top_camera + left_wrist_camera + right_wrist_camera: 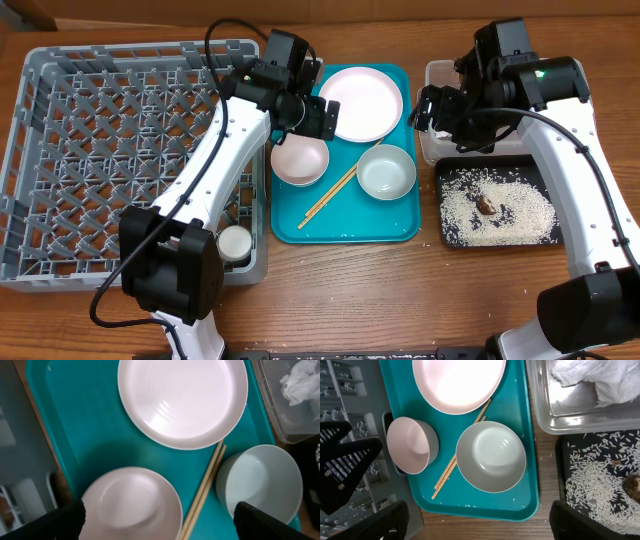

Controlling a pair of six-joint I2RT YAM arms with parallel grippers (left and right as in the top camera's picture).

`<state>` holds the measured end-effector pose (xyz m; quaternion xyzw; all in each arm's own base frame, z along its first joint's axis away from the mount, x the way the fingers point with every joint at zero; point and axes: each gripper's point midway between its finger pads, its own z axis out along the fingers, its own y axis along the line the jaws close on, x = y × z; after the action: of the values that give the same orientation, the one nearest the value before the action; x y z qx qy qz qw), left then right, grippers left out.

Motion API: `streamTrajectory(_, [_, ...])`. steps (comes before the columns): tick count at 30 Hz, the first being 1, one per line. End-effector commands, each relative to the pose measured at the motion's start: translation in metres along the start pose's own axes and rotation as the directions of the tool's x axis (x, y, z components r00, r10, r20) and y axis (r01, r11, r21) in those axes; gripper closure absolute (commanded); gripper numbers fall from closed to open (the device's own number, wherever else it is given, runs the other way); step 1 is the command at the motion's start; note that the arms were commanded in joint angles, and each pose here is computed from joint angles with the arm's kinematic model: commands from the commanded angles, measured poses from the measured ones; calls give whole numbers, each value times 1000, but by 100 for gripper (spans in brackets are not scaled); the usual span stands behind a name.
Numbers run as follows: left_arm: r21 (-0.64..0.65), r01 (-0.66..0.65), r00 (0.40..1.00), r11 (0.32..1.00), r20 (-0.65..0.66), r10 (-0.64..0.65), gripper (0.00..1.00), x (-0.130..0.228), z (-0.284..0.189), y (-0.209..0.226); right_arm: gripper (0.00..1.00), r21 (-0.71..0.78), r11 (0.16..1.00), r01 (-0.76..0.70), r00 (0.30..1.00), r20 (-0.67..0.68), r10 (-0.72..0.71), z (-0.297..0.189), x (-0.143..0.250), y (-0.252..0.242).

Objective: Sort waste into correct bins and load items into the dishwasher
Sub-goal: 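Move the left gripper to the pink bowl on the teal tray and grasp it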

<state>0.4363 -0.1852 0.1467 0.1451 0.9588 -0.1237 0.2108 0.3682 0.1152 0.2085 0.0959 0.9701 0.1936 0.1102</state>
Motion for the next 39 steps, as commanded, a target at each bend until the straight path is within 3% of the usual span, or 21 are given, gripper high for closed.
streamTrajectory(1, [-25,-253,967,967,16,254,4,-9,6,9,8,-6,1000,10,999,41,-9,-10,-5,5])
streamTrajectory(7, [-57,-405,914,912,-62,402,12,1,33,31,7,-5,1000,9,999,39,-9,-10,-4,5])
streamTrajectory(12, [-51,-393,916,918,-107,386,16,11,48,47,6,-3,1000,8,999,35,-8,-8,-4,4])
streamTrajectory(20, [-29,-368,917,929,-174,358,34,29,59,56,5,0,1000,6,1000,29,-6,-5,-3,3])
streamTrajectory(27, [21,-318,909,948,-279,310,37,59,86,59,5,0,1000,7,1000,29,-7,-5,-3,3])
streamTrajectory(38, [11,-256,927,967,-282,249,76,60,92,58,5,0,1000,13,1000,28,-13,-5,-3,3])
streamTrajectory(39, [7,-247,930,969,-279,239,85,59,90,58,5,0,1000,13,1000,28,-13,-5,-3,3])
